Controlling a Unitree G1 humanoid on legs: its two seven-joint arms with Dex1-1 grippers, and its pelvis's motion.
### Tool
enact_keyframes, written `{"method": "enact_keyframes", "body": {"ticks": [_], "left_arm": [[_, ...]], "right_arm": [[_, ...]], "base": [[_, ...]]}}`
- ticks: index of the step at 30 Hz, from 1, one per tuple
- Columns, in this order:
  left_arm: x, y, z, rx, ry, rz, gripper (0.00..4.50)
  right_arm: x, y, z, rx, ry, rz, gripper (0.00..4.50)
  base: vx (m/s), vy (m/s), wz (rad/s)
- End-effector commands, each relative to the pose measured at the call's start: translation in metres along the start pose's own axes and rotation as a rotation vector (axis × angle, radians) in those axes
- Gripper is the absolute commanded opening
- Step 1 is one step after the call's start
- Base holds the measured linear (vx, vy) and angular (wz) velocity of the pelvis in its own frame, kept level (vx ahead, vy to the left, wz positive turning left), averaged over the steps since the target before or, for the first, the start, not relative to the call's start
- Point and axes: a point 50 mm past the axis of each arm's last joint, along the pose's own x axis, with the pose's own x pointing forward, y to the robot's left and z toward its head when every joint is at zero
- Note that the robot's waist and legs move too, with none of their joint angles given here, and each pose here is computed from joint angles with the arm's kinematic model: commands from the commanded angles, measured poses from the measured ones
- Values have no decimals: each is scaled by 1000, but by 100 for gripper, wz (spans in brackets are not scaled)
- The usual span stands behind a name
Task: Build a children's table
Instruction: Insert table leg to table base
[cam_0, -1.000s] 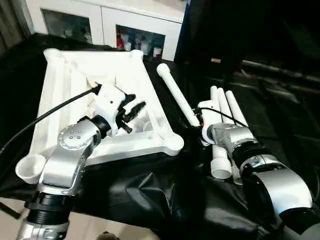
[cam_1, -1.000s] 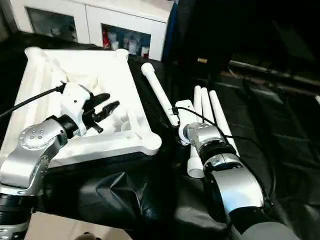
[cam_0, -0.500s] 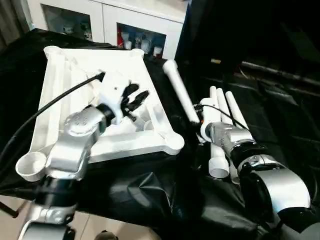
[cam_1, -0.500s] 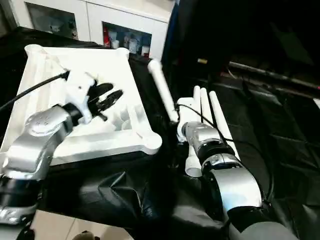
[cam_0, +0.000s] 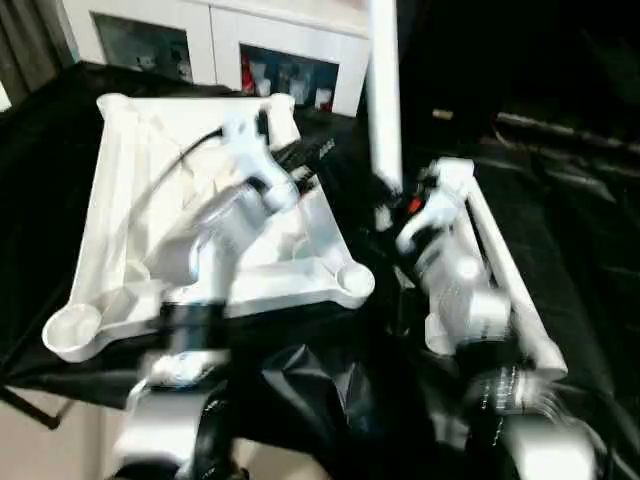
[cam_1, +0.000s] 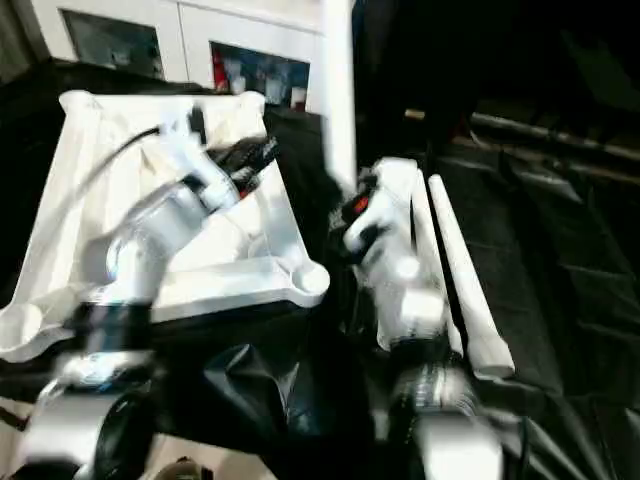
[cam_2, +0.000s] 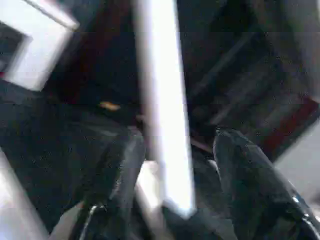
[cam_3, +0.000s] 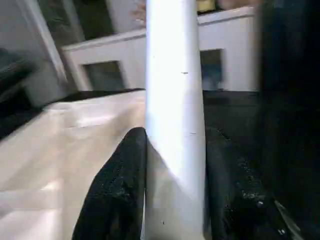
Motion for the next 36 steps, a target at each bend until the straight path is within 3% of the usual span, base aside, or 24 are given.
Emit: {"method": "enact_keyframes", "body": {"ticks": [1,7,11,13,20,26,32,36], "left_arm": [[5,-6,-7,-29,28,-56,286],[10,-21,-17,-95,65,-162,346],[12,-11,-26,-28,96,-64,377],[11,-9,-26,-43,87,-46,392],[8,-2,-24,-45,78,0,394],[9,14,-17,-45,45,123,394],[9,11,-18,-62,54,84,394],[9,9,-17,-88,41,68,358]], "right_arm": [[1,11,13,-28,-47,75,130],[-2,24,14,-42,-41,131,130],[-4,31,17,-27,-49,157,130],[-4,34,17,-40,-46,176,130],[-3,42,15,-35,-32,214,130],[-3,45,16,-34,-45,219,130],[-4,44,19,-30,-62,211,130],[-5,43,18,-40,-49,217,129]], "base": [[0,0,0],[0,0,0],[0,0,0],[0,0,0],[0,0,0],[0,0,0],[0,0,0],[0,0,0]]}}
